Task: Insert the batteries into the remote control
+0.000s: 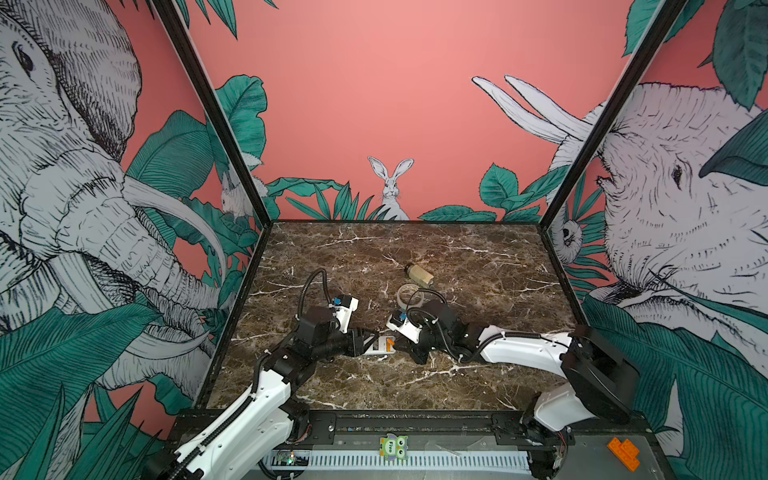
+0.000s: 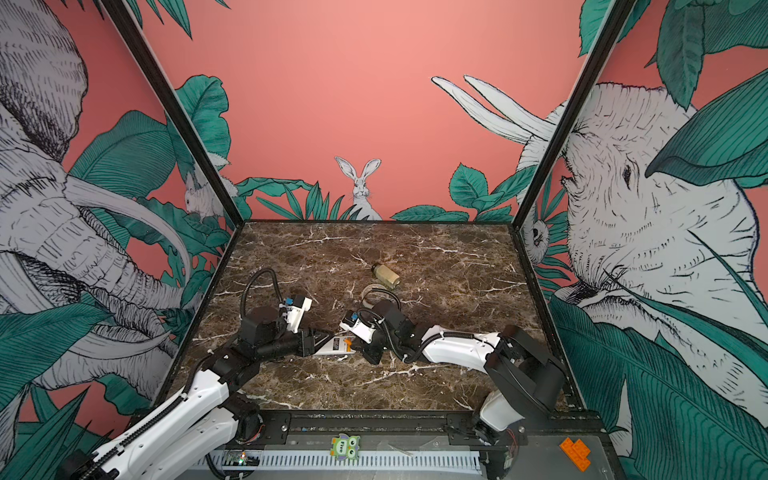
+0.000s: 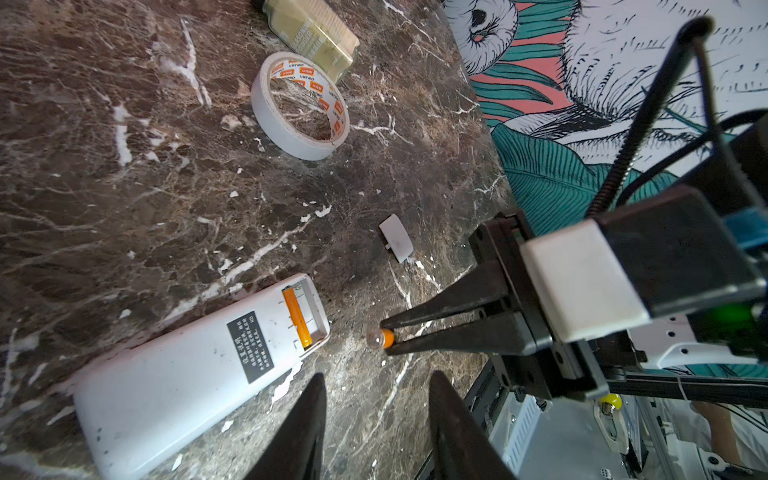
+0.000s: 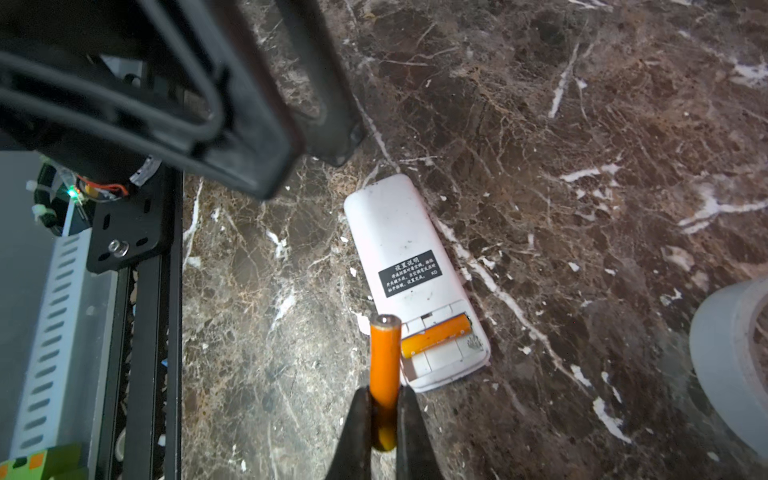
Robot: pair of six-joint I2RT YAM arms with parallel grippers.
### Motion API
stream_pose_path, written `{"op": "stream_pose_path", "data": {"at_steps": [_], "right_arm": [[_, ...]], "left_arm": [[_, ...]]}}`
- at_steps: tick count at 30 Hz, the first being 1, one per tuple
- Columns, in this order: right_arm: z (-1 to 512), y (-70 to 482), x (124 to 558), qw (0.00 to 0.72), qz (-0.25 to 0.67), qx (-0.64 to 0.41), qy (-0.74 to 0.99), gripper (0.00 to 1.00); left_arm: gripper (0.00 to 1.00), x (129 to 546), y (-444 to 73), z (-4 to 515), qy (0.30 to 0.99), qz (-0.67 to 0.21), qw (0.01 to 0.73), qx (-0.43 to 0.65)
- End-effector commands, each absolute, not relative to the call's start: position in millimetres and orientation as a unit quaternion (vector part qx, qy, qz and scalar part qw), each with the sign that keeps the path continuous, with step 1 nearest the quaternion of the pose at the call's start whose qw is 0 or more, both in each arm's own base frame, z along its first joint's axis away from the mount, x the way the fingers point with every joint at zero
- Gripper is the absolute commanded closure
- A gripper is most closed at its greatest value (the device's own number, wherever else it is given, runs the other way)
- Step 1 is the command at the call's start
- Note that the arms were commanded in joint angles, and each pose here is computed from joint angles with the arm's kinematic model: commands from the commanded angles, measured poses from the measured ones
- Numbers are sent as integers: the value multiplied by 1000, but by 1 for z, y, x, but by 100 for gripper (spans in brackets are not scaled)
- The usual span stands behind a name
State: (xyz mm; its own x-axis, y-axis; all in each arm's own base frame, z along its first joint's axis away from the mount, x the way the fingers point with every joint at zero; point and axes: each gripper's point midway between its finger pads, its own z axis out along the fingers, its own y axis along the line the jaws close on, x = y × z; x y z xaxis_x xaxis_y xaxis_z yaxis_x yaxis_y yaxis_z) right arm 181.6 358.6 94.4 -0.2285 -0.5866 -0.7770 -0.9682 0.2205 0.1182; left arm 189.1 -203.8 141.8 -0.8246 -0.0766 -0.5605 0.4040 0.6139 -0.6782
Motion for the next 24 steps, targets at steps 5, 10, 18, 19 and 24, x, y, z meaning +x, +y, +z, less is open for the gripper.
{"op": "stream_pose_path", "data": {"at_steps": [5, 10, 18, 19, 24], "right_arm": [[99, 330, 163, 320, 220, -688, 614, 93], [92, 318, 172, 317, 159, -715, 603, 92], [67, 302, 179, 211, 91, -756, 613, 93], [66, 301, 178, 208, 89, -757, 612, 93], [49, 292, 170, 163, 53, -779, 604, 93]], "left_arm": [[59, 191, -191, 124, 873, -392, 281, 72], [59, 192, -185, 113, 880, -376, 284, 63], [60, 199, -169, 99, 901, -328, 279, 51], [60, 201, -166, 98, 902, -323, 282, 43], [60, 211, -152, 97, 905, -301, 299, 25]]}}
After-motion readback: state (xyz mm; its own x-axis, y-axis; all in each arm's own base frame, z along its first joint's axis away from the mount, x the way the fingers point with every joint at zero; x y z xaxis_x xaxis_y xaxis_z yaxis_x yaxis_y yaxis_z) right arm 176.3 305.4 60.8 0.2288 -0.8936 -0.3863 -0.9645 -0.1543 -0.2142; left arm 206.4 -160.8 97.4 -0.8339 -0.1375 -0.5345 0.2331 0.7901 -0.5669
